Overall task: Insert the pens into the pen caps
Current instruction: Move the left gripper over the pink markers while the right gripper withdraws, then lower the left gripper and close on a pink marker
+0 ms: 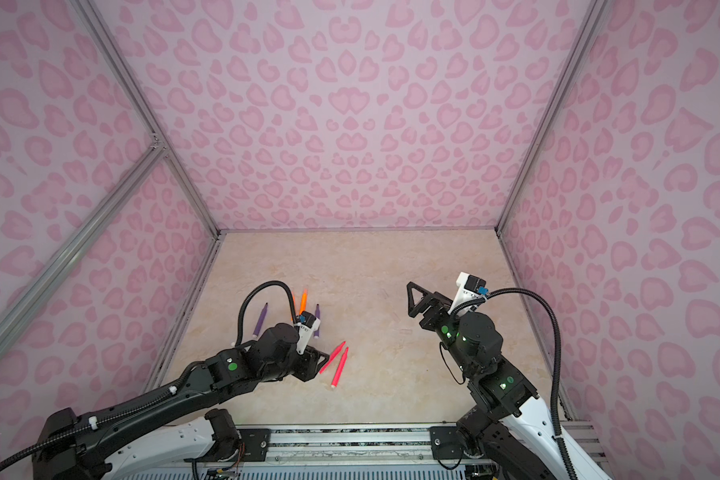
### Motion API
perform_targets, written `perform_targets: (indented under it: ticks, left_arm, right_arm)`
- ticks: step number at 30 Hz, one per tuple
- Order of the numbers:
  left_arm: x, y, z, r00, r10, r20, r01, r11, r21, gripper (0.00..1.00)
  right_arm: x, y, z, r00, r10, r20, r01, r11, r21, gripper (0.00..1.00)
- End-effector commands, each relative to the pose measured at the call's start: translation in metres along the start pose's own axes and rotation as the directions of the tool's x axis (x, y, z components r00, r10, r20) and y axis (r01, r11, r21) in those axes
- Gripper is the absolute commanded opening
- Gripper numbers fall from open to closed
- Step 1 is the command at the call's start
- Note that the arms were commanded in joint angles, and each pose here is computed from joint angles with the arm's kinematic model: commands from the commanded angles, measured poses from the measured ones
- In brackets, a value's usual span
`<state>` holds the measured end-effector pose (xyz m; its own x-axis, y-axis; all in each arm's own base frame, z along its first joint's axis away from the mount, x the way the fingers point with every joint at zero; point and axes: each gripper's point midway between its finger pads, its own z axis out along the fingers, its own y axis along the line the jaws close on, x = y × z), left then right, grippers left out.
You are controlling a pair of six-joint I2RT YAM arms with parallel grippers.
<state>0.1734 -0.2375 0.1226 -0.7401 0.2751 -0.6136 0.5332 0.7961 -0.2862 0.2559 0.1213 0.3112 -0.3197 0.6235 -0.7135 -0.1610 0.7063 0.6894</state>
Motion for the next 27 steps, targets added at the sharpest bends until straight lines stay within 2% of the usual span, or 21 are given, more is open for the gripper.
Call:
perform_targets:
  ticks: [1,4,7,9,19,22,27]
  left_arm:
    - [0.010,-0.011,0.011,0.996,0.086,-0.034,-0.086,0.996,-0.007,0.52]
    - [0.018,-0.013,0.029,0.986,0.144,-0.085,-0.149,0.987,-0.052,0.49]
    - [0.022,-0.015,0.046,0.976,0.166,-0.138,-0.179,0.980,-0.084,0.46]
    - [0.024,-0.014,0.055,0.976,0.143,-0.163,-0.163,0.980,-0.117,0.46]
    - [0.032,0.007,0.104,0.946,0.056,-0.320,-0.166,0.930,-0.329,0.46]
    - [0.037,0.010,0.115,0.935,0.039,-0.353,-0.174,0.917,-0.359,0.42]
    - [0.035,0.012,0.114,0.937,0.028,-0.349,-0.168,0.911,-0.377,0.41]
  right_arm:
    - [-0.007,-0.017,0.001,0.994,-0.112,0.009,0.110,0.987,0.117,0.98]
    - [-0.004,-0.028,0.012,0.988,-0.153,-0.038,0.157,0.968,0.195,0.97]
    - [0.004,-0.028,0.025,0.982,-0.165,-0.090,0.179,0.967,0.183,0.95]
    - [0.007,-0.029,0.027,0.980,-0.167,-0.106,0.184,0.966,0.183,0.94]
    - [-0.007,-0.035,0.005,0.987,-0.159,-0.036,0.163,0.971,0.178,0.95]
    - [-0.011,-0.037,-0.001,0.987,-0.159,-0.021,0.160,0.970,0.185,0.95]
    - [-0.012,-0.039,0.000,0.986,-0.162,-0.023,0.164,0.968,0.189,0.96]
